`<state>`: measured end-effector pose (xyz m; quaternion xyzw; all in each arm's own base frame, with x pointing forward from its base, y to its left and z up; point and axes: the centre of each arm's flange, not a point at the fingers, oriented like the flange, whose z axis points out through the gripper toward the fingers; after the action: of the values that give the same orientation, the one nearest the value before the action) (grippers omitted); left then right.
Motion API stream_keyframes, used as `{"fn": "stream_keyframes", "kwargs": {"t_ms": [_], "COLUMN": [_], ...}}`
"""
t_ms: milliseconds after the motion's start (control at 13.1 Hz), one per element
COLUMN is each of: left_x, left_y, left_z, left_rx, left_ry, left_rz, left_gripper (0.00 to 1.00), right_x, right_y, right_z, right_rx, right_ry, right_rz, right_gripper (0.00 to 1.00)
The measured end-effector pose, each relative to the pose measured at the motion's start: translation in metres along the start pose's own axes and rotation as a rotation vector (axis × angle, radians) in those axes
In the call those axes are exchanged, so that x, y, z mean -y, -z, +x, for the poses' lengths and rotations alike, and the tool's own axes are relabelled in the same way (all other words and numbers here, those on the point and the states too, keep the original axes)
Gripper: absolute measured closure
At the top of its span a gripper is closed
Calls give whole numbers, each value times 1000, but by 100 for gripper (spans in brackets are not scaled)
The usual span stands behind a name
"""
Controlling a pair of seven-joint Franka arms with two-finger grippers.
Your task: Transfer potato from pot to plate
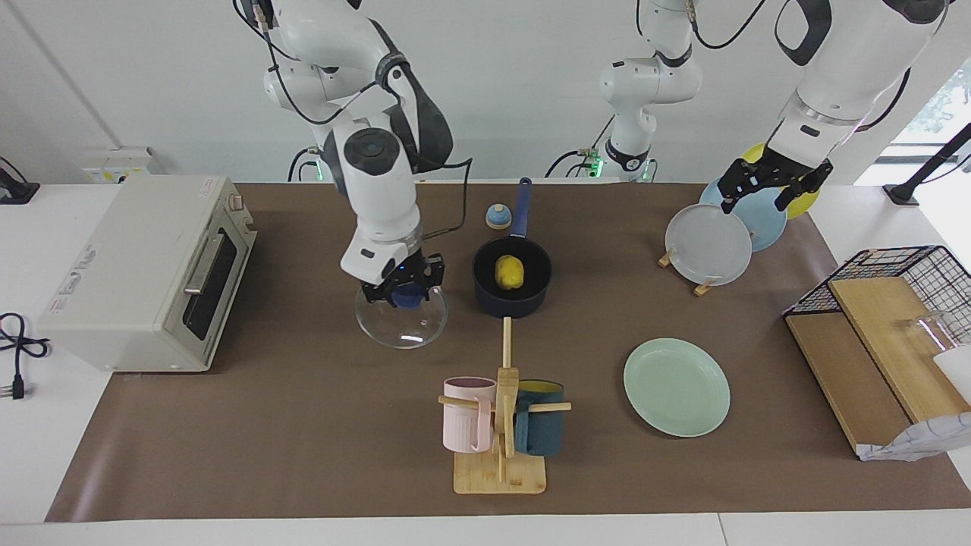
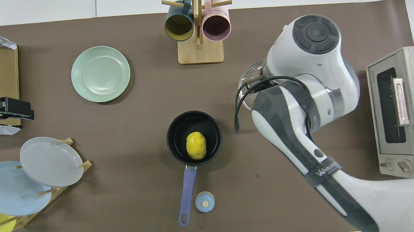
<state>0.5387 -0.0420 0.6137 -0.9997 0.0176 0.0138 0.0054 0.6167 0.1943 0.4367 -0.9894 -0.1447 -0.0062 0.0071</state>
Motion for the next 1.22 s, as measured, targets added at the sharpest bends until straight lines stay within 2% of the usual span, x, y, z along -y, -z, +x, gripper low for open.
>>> {"fn": "stream_keyframes", "kwargs": {"t_ms": [304,457,533,761,989,1065,1217], "left_x": [-1,-4,-6,-7,-10,-21,-75], "left_y": [0,0,0,-1,-11,-16,-31], "left_z": [0,0,0,-1,-8,-14,-33], "left_rx": [0,0,1,7,47,69,90], "left_ry": [-1,-8,-10,-12,-20,-39,-29], "left_rz": [0,1,1,1,4,7,-6], "left_gripper": [0,0,0,0,0,0,0], "right_x": [-98,-124,-130,-134,-134,-136,-138], "right_y": [-36,-61,-72,-91,-100,-102,-98], "right_z": [-25,-42,-49,-62,-69,-71,-70], "right_rx": [44,-9,-27,-25,-29,-30,-39], "right_ry": [19,49,56,49,44,40,37], "right_rz": [50,56,52,50,47,47,44], "right_gripper": [39,39,39,39,39,34,10]}}
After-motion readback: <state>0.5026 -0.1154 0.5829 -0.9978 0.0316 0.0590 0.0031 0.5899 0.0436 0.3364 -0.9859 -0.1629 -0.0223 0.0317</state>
